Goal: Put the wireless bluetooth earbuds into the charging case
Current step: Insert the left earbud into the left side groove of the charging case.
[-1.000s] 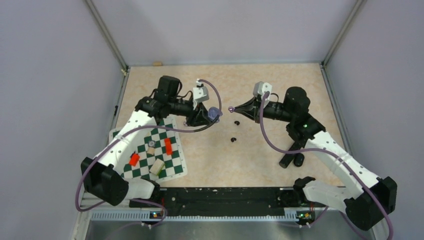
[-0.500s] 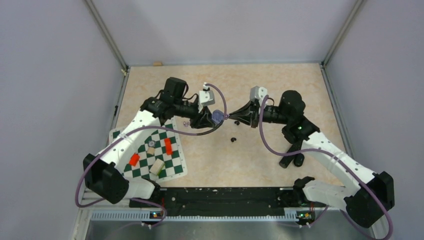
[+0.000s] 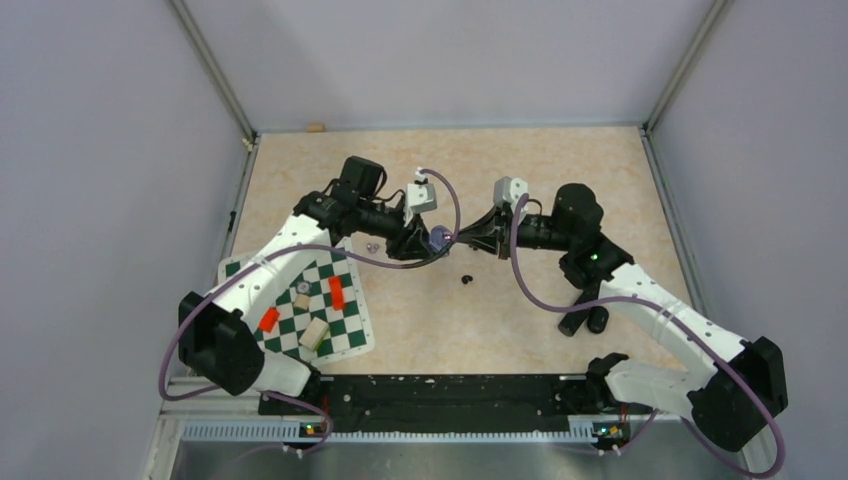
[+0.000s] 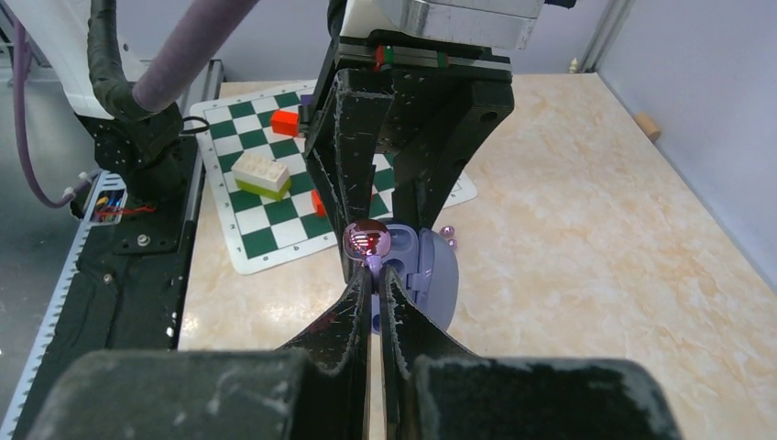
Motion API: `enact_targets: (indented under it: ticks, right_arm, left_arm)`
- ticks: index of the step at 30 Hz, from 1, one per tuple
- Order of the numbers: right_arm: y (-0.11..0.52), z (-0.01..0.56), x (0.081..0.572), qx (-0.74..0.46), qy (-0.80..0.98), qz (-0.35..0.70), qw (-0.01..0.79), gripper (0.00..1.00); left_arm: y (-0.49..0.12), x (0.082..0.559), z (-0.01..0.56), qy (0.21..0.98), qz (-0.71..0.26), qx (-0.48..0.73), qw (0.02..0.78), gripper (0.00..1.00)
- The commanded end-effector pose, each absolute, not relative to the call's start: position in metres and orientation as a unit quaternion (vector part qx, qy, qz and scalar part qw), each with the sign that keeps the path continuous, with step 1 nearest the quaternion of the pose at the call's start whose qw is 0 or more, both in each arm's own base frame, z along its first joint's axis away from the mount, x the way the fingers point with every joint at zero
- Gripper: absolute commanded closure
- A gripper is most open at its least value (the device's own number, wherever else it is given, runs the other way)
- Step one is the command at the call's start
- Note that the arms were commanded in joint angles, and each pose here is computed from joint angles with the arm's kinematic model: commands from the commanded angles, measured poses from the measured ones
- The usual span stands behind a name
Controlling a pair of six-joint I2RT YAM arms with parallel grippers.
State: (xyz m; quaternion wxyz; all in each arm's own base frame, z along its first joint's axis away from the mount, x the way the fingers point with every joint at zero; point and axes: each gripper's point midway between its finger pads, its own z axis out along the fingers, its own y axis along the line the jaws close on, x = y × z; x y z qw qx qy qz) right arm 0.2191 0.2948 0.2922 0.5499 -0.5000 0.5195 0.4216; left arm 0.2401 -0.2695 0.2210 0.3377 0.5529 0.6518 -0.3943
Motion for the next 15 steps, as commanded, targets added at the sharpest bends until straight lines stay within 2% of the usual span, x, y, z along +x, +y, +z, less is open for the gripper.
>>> enact_targets:
  ticks: [1, 15]
  right_arm:
    - [0.300, 0.296, 0.218, -0.510, 0.501, 0.420, 0.559, 1.00]
    - [0.310, 0.282, 0.222, -0.514, 0.513, 0.409, 0.552, 1.00]
  left_arm:
    - [-0.276, 0.236, 0.239, 0.632, -0.412, 0.556, 0.349, 1.00]
    - [-0.277, 0.233, 0.237, 0.630, -0.417, 0.557, 0.344, 1.00]
